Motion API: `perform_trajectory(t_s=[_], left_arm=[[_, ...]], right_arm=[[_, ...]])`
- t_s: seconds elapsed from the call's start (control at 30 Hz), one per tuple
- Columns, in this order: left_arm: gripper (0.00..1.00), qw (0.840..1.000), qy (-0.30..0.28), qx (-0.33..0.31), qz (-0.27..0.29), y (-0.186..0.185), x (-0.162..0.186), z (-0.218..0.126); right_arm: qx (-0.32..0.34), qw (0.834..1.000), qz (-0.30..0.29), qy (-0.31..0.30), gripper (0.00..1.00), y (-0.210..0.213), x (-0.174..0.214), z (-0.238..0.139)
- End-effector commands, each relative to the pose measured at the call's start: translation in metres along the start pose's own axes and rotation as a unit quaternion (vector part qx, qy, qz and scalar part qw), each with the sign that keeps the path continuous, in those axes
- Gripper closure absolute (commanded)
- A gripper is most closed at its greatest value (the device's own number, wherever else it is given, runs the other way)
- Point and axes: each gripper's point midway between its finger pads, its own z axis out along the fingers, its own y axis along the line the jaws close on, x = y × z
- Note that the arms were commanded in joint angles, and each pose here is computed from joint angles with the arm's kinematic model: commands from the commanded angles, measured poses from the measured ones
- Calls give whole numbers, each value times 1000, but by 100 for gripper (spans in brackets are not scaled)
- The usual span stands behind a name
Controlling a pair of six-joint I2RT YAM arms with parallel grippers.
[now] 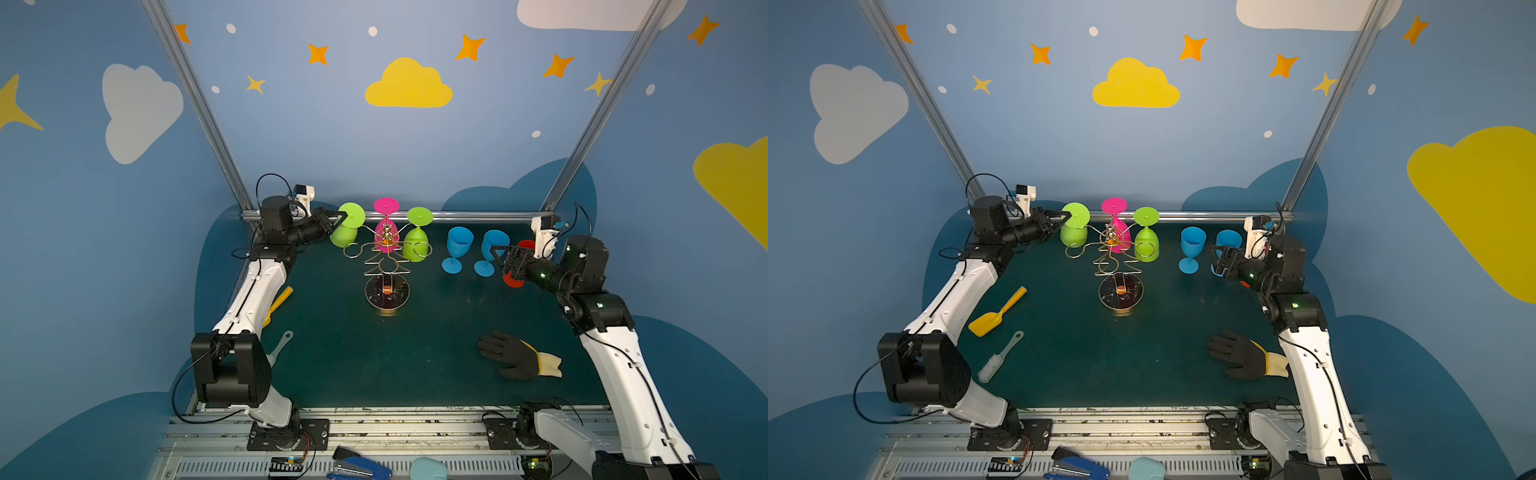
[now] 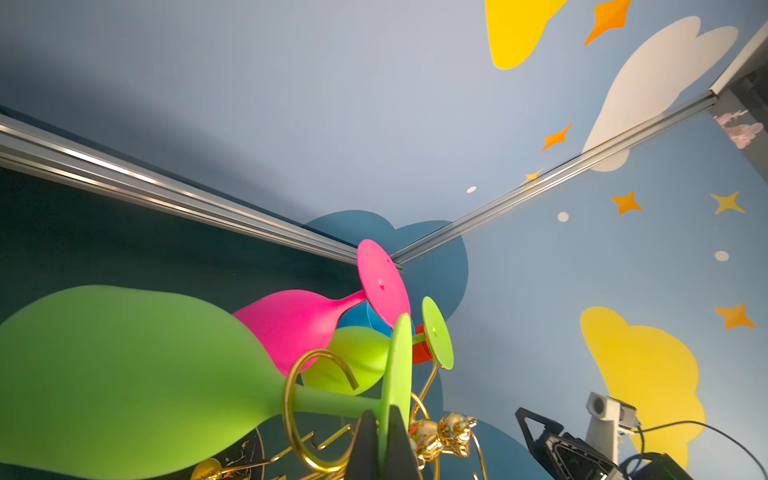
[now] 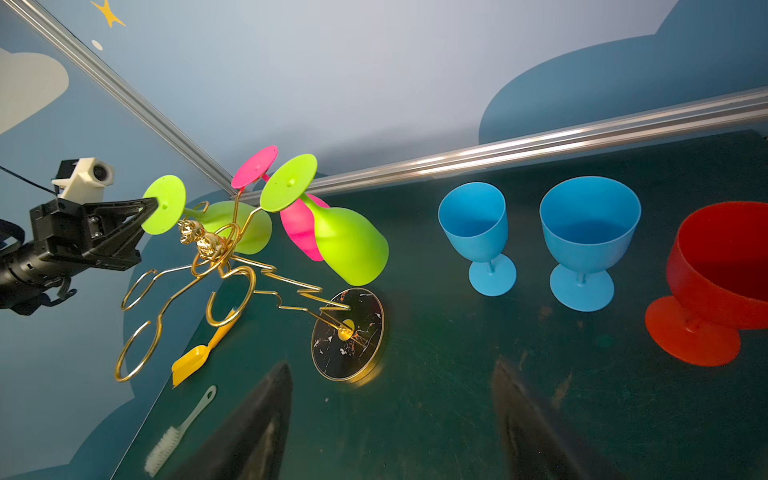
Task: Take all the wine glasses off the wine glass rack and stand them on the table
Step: 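Reach the left gripper toward the lime green glass on the rack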
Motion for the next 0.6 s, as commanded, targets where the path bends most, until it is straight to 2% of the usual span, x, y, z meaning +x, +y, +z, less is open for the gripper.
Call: perform_trajectory(t_s=[0.0,0.2,0.57], left_arm=[[97,999,-13,36,27,-28,-9,-11],[97,999,6,33,19,-22,4,-11],[97,998,44,29,43,-27,27,-3]], right_arm=[[-12,1000,-3,-7,25,7,-2,-6],[-12,1000,-3,-5,25,7,0,-6],[-19,1000,2,-3,25,8,1,-4]])
